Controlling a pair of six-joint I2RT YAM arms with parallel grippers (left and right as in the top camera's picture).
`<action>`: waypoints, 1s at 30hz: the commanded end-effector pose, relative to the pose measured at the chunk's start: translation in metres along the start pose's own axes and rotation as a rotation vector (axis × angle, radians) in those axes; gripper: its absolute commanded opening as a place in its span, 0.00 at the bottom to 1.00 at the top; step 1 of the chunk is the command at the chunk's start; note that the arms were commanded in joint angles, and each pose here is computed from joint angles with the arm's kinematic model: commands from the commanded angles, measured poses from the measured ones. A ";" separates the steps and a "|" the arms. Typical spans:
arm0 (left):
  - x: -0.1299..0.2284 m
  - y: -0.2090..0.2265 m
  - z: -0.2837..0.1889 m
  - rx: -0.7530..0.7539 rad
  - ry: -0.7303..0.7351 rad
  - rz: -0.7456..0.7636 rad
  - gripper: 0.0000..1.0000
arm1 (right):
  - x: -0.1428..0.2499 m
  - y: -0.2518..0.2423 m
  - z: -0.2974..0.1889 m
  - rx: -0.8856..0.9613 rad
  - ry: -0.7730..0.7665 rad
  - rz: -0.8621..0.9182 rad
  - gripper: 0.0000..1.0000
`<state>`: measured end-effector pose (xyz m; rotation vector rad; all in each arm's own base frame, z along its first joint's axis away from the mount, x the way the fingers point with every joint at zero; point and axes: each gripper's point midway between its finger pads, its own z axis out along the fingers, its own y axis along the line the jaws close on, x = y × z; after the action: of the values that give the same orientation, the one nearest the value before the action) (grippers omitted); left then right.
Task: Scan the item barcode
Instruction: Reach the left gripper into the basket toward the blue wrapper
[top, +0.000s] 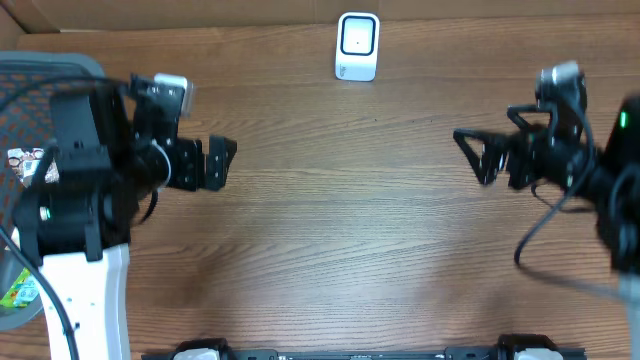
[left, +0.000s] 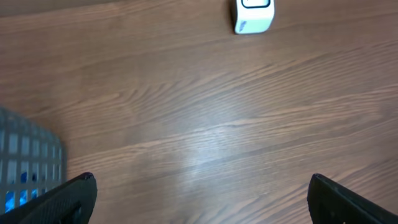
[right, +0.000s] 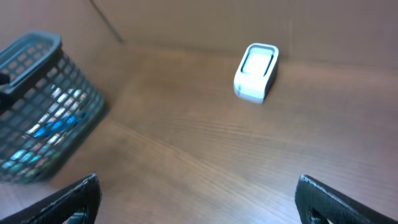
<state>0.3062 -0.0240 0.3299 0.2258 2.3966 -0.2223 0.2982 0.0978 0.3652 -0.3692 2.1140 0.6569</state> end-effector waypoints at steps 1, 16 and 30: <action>-0.010 -0.016 0.007 0.111 0.004 -0.013 0.99 | -0.021 0.003 0.000 -0.025 0.030 0.026 1.00; -0.036 0.043 0.004 -0.078 -0.001 -0.378 1.00 | -0.014 -0.015 0.025 -0.022 0.110 0.080 1.00; 0.033 0.275 -0.085 -0.755 0.024 -0.939 0.91 | -0.012 -0.015 0.025 -0.023 0.118 0.087 1.00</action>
<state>0.3014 0.2178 0.3718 -1.0366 2.2520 0.1848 0.3313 0.1006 0.3466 -0.3278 2.2763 0.7394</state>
